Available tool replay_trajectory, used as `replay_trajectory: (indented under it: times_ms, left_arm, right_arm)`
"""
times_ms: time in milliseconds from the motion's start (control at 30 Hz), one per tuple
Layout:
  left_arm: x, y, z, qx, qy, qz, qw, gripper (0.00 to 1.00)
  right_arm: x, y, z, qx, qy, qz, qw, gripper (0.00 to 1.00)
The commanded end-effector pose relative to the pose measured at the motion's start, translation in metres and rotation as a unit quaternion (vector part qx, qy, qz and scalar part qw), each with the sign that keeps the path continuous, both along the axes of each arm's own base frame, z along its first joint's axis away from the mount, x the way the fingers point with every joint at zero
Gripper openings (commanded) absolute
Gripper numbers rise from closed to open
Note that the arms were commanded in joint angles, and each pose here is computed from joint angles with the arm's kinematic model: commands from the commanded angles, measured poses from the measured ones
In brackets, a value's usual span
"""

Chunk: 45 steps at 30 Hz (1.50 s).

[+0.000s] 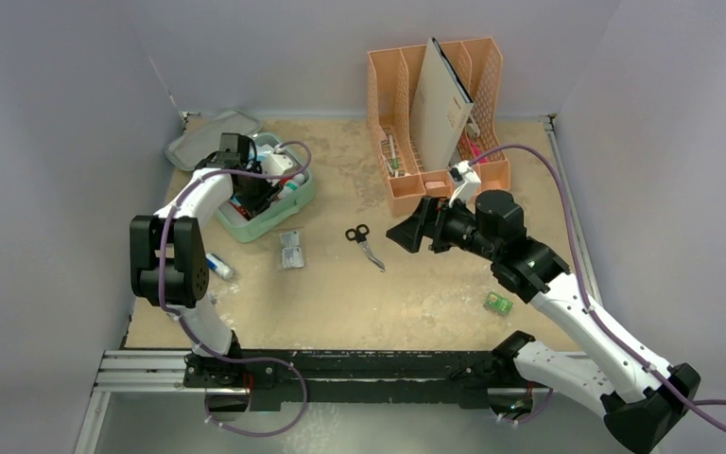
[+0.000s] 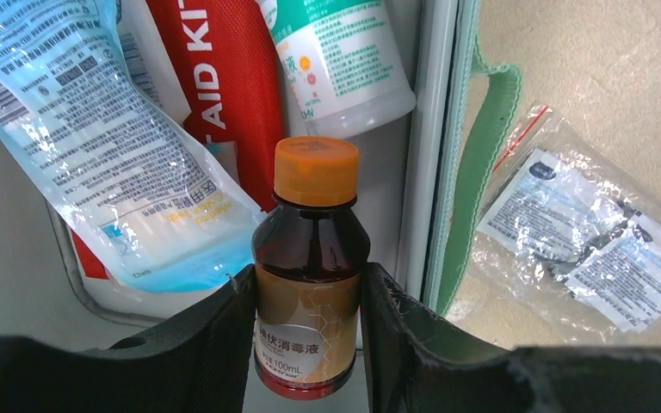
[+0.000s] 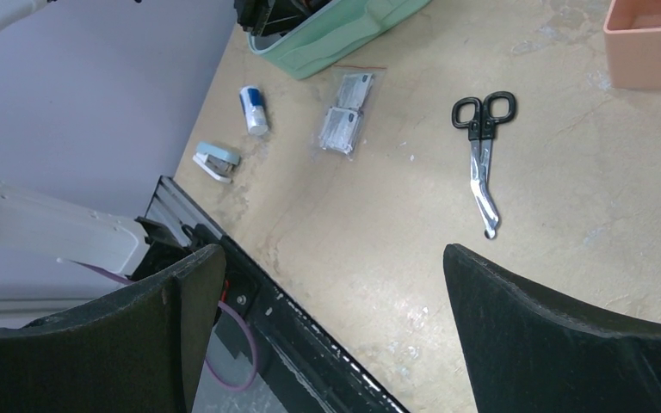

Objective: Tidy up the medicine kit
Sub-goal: Place the pill bottle in the medicine box.

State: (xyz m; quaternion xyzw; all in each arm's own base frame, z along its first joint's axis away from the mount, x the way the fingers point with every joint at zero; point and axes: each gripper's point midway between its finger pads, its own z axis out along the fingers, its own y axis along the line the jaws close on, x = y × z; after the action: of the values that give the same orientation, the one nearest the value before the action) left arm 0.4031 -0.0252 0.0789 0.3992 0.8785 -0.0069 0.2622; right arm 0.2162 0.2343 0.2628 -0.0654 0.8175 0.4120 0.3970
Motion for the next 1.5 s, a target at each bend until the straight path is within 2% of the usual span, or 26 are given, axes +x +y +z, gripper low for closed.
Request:
replay_trajectory:
  times_ms: [0, 333, 533, 767, 1000, 1200, 1367, 1467]
  left_arm:
    - [0.002, 0.006, 0.007, 0.009, -0.007, -0.005, 1.000, 0.25]
    - [0.001, -0.010, 0.008, -0.035, 0.003, -0.014, 0.999, 0.49]
    - [0.003, -0.015, 0.015, -0.049, -0.007, -0.016, 0.999, 0.56]
    - [0.015, -0.007, 0.031, -0.041, -0.037, 0.015, 0.998, 0.54]
    - [0.045, 0.007, 0.060, -0.079, -0.103, 0.112, 0.985, 0.48]
    - [0.045, -0.016, 0.047, -0.108, -0.102, 0.025, 0.989, 0.47]
    - [0.048, -0.024, 0.031, -0.118, -0.067, 0.003, 0.991, 0.43]
    - [0.045, -0.024, 0.018, -0.116, -0.038, 0.001, 0.992, 0.36]
  right_arm:
    - [0.004, 0.007, 0.029, 0.021, -0.040, 0.012, 0.999, 0.99]
    - [0.004, 0.005, 0.028, 0.020, -0.040, 0.009, 0.999, 0.99]
    - [0.004, 0.006, 0.032, 0.020, -0.044, 0.011, 0.999, 0.99]
    - [0.006, 0.007, 0.031, 0.020, -0.044, 0.011, 0.999, 0.99]
    - [0.008, 0.009, 0.031, 0.023, -0.043, 0.011, 0.999, 0.99]
    - [0.008, 0.010, 0.029, 0.025, -0.041, 0.011, 0.999, 0.99]
    - [0.010, 0.011, 0.030, 0.025, -0.039, 0.012, 0.999, 0.99]
    - [0.011, 0.012, 0.029, 0.025, -0.038, 0.011, 0.999, 0.99]
